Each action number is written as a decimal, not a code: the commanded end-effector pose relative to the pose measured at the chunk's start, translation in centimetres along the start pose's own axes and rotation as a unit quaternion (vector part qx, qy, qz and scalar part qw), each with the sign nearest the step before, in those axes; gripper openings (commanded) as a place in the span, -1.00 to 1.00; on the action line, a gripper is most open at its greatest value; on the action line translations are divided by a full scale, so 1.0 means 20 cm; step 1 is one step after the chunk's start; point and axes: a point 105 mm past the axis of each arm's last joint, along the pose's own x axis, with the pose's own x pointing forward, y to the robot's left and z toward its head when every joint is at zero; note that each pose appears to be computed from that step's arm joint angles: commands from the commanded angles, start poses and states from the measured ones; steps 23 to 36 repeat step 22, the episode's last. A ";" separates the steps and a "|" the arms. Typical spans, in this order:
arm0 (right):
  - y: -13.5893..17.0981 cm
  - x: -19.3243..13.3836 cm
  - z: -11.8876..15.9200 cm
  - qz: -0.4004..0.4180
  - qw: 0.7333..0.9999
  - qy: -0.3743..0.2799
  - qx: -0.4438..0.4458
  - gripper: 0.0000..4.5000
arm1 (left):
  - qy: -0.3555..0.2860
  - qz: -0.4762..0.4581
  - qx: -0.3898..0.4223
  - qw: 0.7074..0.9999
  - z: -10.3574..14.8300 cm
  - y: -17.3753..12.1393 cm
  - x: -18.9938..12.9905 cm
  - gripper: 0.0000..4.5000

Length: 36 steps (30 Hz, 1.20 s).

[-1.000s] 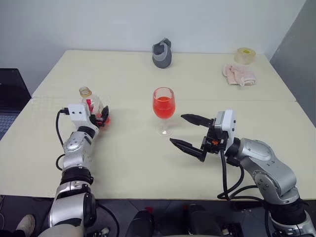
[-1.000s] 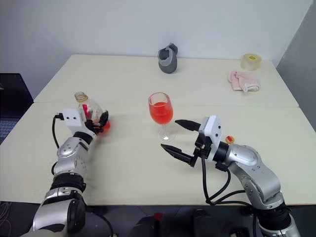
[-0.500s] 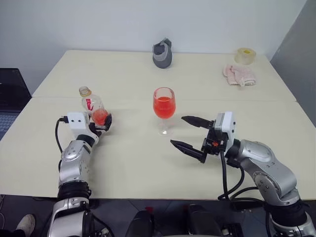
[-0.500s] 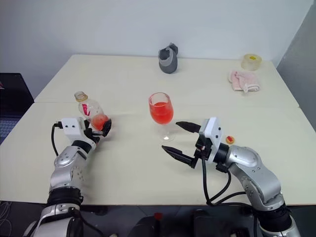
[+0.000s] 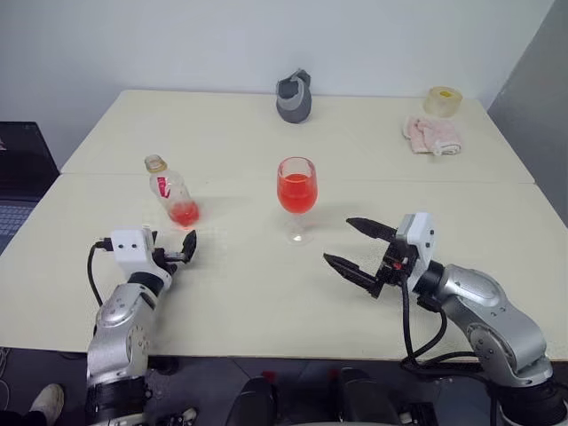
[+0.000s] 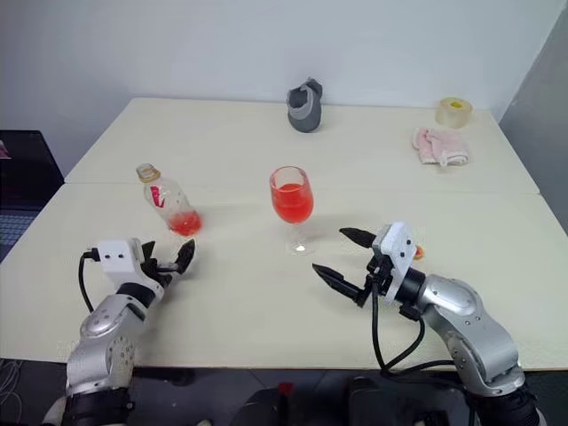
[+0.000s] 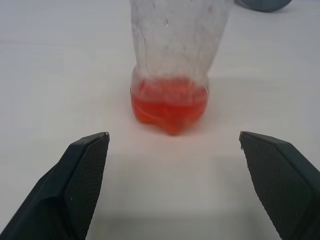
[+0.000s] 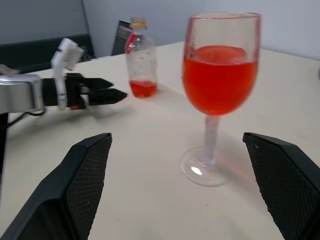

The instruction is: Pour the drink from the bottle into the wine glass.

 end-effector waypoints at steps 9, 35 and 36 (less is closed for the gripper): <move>-0.20 -0.14 -0.09 -0.230 0.971 0.064 -0.013 1.00 | -0.033 -0.019 0.019 0.999 0.23 -0.22 -0.10 0.99; -0.31 -0.21 -0.14 -0.387 0.918 0.082 -0.012 1.00 | -0.004 -0.013 0.025 1.000 0.18 -0.31 -0.11 0.99; -0.31 -0.21 -0.14 -0.387 0.918 0.082 -0.012 1.00 | -0.004 -0.013 0.025 1.000 0.18 -0.31 -0.11 0.99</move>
